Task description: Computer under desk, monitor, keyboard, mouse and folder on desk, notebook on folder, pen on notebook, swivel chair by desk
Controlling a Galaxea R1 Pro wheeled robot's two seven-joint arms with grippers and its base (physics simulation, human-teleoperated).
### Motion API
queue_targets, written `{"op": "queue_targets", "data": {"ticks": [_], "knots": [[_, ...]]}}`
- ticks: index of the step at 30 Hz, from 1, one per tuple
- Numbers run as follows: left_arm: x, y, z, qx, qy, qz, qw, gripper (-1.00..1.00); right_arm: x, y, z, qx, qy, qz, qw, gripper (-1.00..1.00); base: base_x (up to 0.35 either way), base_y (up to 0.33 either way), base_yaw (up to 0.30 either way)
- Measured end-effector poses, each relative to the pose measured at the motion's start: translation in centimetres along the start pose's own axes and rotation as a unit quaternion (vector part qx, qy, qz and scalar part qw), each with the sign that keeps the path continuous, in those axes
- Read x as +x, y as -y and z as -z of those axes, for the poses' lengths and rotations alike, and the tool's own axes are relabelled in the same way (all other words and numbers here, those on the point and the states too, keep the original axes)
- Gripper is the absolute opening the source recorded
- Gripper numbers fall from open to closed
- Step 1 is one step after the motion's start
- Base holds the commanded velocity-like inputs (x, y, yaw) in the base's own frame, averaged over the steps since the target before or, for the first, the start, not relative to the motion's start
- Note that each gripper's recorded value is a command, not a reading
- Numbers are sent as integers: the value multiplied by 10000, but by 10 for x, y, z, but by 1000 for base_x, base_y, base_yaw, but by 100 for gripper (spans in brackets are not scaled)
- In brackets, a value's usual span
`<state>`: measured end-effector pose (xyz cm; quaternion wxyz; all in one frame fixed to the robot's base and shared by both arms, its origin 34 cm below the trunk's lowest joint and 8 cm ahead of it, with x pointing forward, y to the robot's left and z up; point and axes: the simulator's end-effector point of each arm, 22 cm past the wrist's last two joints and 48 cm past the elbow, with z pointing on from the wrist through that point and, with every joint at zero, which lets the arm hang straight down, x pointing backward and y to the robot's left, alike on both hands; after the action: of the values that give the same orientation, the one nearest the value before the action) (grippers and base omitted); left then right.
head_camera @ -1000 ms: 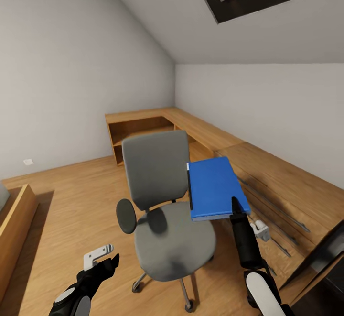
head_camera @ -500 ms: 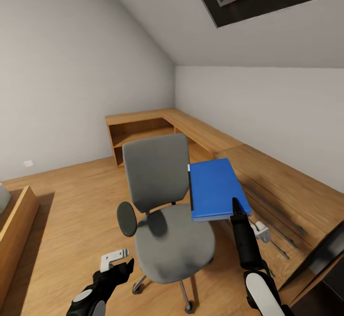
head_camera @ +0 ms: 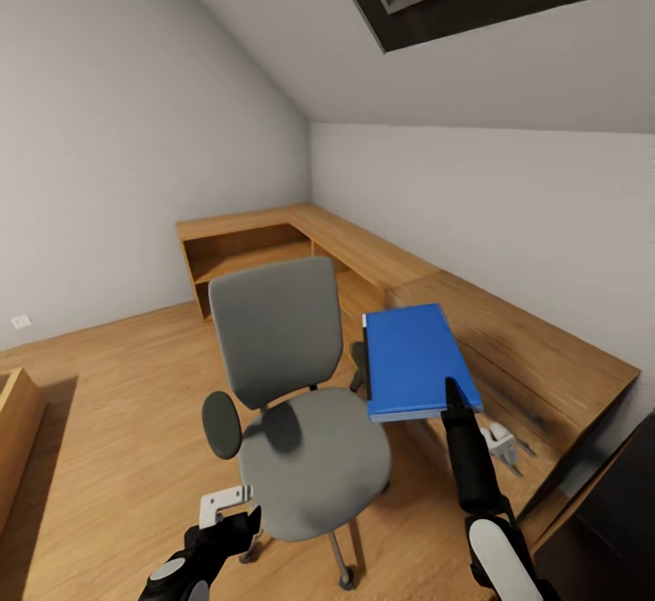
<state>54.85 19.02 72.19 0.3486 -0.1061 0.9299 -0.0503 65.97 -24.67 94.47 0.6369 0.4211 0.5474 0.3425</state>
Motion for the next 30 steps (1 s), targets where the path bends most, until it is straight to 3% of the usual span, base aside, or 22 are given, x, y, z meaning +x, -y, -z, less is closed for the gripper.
{"op": "queue_targets", "data": {"ticks": [8, 15, 30], "knots": [[-4, 1, 7, -21, -36, -29, 10000, 100, -6, 6, -1, 311, 7, 22, 9995, -100, 0, 0, -192], [-10, -3, 14, -141, -30, -204, 9997, 100, -10, 2, -1, 375, 1, 46, 9993, -100, 0, 0, -197], [-15, -1, 27, -176, -117, -231, 9995, 100, -30, -2, -4, 523, 133, 76, 9985, -100, 0, 0, -198]]}}
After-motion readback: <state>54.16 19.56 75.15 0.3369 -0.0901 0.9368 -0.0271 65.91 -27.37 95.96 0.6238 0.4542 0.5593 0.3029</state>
